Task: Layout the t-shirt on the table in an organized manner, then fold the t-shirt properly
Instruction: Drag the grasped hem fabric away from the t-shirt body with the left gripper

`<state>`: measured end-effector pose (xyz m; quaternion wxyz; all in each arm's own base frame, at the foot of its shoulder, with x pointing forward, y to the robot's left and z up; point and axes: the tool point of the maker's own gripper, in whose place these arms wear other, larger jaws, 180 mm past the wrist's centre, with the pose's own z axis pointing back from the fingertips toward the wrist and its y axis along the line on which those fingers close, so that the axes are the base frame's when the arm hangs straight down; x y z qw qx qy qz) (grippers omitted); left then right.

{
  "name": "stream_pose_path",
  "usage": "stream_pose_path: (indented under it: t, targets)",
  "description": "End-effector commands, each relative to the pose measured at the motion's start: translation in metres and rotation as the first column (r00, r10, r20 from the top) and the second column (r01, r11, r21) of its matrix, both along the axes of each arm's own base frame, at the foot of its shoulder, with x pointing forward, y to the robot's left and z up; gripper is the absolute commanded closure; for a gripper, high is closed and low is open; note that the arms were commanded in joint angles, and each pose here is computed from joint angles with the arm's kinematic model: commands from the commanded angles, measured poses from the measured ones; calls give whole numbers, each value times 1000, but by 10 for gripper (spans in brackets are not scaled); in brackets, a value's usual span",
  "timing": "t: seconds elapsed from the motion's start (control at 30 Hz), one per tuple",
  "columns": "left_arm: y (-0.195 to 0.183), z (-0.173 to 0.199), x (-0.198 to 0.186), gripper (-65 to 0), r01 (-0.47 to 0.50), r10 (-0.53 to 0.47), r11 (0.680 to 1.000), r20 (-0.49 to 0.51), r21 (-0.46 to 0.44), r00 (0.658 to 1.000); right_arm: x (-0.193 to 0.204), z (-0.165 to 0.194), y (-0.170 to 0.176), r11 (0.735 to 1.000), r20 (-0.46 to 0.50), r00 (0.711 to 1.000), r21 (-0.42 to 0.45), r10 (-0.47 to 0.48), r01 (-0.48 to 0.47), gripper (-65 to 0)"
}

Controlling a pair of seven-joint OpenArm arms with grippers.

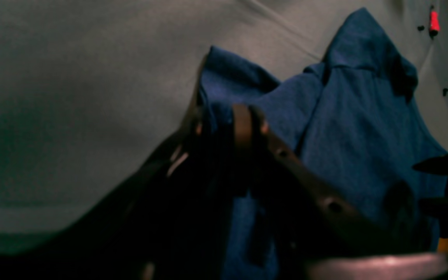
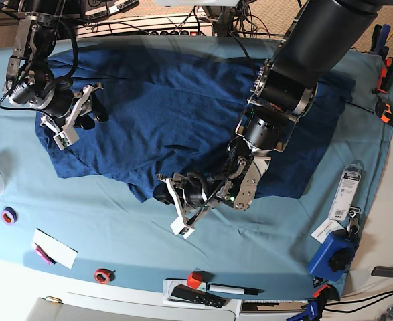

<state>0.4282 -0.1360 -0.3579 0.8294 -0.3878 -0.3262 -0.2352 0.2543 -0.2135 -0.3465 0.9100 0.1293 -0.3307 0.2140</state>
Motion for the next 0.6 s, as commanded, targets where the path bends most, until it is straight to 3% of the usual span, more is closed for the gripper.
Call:
stream_pose_path:
  t: [0.0, 0.17, 0.33, 0.47, 0.57]
  targets:
    - [-17, 33, 13, -121, 9, -5, 998, 67, -66, 998, 7, 12, -1, 1000, 46, 999, 5, 6, -6, -249]
    - [-14, 37, 22, -142, -23, 30, 998, 122, -60, 992, 7, 12, -1, 1000, 46, 999, 5, 6, -6, -249]
    - [9, 29, 49, -222, -192, 184, 981, 186, 26, 965, 7, 12, -1, 1000, 46, 999, 5, 6, -6, -249]
    - [14, 24, 52, -222, -209, 189, 976, 232, 66, 954, 8, 13, -1, 1000, 47, 999, 6, 6, -6, -249]
    - [14, 12, 43, -222, -204, 186, 977, 209, 70, 960, 8, 13, 0, 1000, 50, 999, 7, 6, -6, -249]
